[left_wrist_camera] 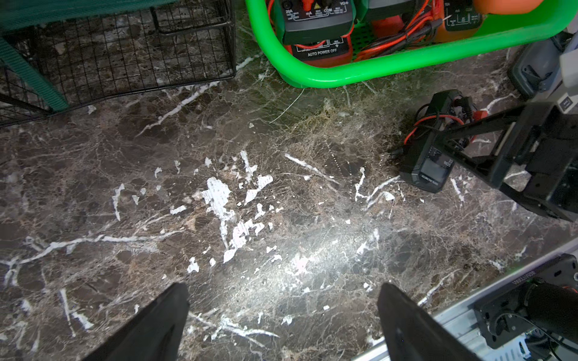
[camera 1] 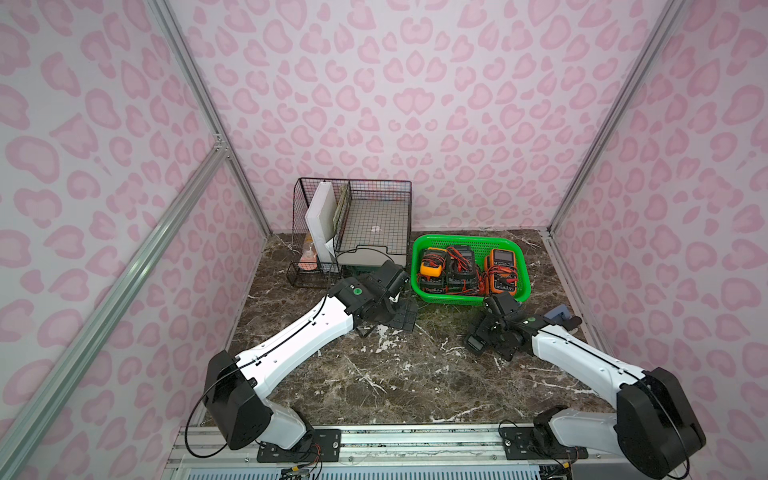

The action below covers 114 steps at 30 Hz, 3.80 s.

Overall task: Put the multimeter into the basket
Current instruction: Pick up the multimeter from the center of the board, then place the multimeter in the basket.

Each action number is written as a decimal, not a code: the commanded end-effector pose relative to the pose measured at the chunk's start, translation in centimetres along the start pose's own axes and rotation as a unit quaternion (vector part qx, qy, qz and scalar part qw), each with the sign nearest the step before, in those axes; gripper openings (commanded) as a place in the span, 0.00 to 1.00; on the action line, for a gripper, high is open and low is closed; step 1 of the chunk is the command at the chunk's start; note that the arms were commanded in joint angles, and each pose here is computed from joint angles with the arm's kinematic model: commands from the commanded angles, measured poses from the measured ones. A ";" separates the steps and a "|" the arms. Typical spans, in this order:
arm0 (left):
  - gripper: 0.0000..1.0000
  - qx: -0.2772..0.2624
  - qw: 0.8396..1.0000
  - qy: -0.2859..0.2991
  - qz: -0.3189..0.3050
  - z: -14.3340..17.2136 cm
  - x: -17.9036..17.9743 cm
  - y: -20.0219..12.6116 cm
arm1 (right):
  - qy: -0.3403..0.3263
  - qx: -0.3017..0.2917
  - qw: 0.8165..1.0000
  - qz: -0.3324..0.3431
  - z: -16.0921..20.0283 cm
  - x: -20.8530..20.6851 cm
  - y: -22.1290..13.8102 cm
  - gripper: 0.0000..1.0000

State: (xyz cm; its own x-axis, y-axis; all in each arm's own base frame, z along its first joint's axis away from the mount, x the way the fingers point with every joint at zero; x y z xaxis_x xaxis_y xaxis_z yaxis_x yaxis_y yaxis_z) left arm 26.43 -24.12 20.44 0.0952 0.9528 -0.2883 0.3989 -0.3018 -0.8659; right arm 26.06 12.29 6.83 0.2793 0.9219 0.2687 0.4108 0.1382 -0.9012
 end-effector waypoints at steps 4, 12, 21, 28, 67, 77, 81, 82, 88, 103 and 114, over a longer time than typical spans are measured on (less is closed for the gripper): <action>0.98 -0.001 1.000 -0.007 -0.008 0.3 1.0 -0.4 | -0.021 0.003 1.000 0.020 -0.8 0.4 1.5 0.99; 0.98 -0.006 1.000 -0.013 -0.010 0.0 1.2 -0.6 | -0.038 0.026 0.999 0.015 -0.3 1.1 3.1 0.95; 0.98 -0.003 1.000 -0.022 -0.004 -0.2 0.8 -0.4 | -0.040 0.027 0.999 -0.005 0.4 1.2 2.3 0.58; 0.98 -0.006 1.000 -0.028 0.001 -0.9 0.2 -0.5 | -0.042 0.012 0.999 -0.028 0.5 1.4 -0.2 0.51; 0.98 -0.067 0.994 -0.065 0.054 -7.7 -4.3 0.2 | -0.166 -0.182 0.965 -0.094 -16.4 4.9 -12.4 0.50; 0.99 -0.051 0.993 -0.071 0.078 -8.4 -4.3 0.9 | -0.226 -0.162 0.959 -0.048 -19.8 4.7 -8.5 0.51; 0.99 -0.047 0.993 -0.071 0.081 -8.5 -4.1 0.9 | -0.248 -0.145 0.958 -0.019 -20.5 4.2 -6.3 0.52; 0.99 -0.047 0.993 -0.072 0.081 -8.6 -4.0 0.9 | -0.252 -0.140 0.958 -0.014 -20.7 4.2 -5.9 0.52; 0.99 -0.046 0.993 -0.075 0.079 -8.3 -3.3 0.7 | -0.275 -0.099 0.956 0.013 -21.4 4.4 -3.0 0.56; 0.99 -0.053 0.991 -0.087 0.081 -8.2 -2.9 0.4 | -0.286 -0.083 0.954 0.033 -21.9 5.3 -1.5 0.99; 0.99 -0.077 0.991 -0.081 0.079 -9.4 -3.1 -0.7 | -0.243 -0.143 0.958 -0.046 -23.5 7.2 -8.1 0.99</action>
State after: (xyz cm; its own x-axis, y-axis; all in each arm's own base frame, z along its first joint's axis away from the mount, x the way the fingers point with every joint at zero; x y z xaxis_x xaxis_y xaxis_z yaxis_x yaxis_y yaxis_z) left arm 34.11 -26.81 24.98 0.0126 0.8682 -0.4960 0.4985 -0.4354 -0.7496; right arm 45.37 9.08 22.52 -0.1841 0.9827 0.0220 0.6357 0.1361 -0.7598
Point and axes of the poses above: each gripper's point midway between its finger pads, its own y axis out along the fingers, its own x axis along the line the jaws close on, z = x × y, the point moved 1 cm from there along -y, back along the fingers, and after that the axes turned 14 degrees about -y, right-handed, at the moved point
